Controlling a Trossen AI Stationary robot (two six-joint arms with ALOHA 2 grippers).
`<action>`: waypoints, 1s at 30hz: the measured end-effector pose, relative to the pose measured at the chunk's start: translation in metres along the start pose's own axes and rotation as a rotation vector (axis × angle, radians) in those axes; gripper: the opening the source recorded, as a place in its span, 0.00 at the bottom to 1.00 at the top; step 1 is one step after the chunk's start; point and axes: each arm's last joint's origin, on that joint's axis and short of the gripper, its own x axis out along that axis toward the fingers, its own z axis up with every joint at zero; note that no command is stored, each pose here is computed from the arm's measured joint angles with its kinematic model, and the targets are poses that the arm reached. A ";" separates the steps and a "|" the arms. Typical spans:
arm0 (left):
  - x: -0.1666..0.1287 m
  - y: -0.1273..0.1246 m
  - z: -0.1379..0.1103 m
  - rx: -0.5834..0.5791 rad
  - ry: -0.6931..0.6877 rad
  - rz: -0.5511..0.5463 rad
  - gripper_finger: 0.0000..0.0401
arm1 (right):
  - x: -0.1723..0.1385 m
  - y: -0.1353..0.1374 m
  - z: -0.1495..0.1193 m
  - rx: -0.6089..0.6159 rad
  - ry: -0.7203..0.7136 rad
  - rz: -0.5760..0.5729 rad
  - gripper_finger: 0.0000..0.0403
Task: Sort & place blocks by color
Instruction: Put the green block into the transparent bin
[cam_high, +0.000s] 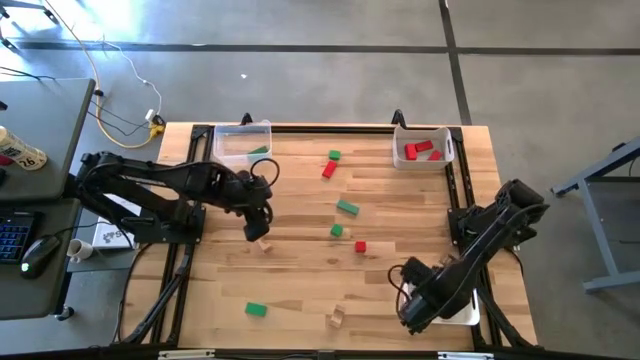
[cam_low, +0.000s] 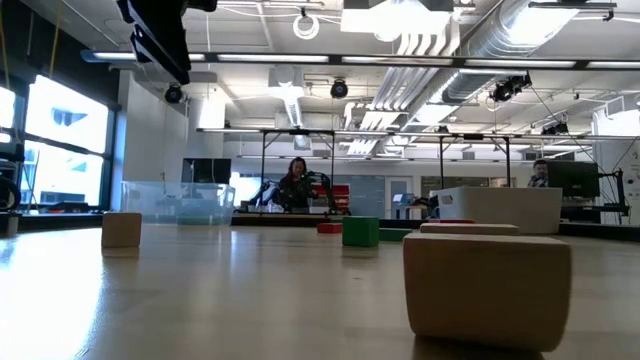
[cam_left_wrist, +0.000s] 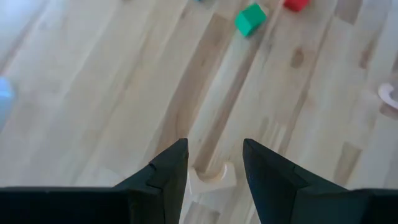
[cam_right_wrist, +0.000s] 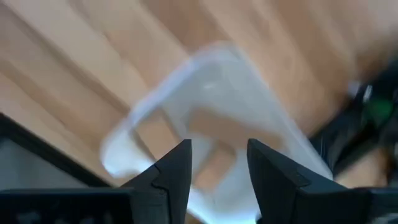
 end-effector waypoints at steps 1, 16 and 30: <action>-0.001 0.000 -0.001 -0.008 -0.004 0.008 0.35 | -0.006 -0.001 0.004 0.008 -0.047 0.007 0.35; -0.006 0.019 0.000 -0.053 -0.017 0.116 0.35 | -0.054 -0.029 0.103 -0.149 -0.306 0.026 0.42; -0.006 0.045 0.006 -0.099 0.000 0.214 0.35 | -0.031 -0.064 0.207 -0.333 -0.319 0.144 0.55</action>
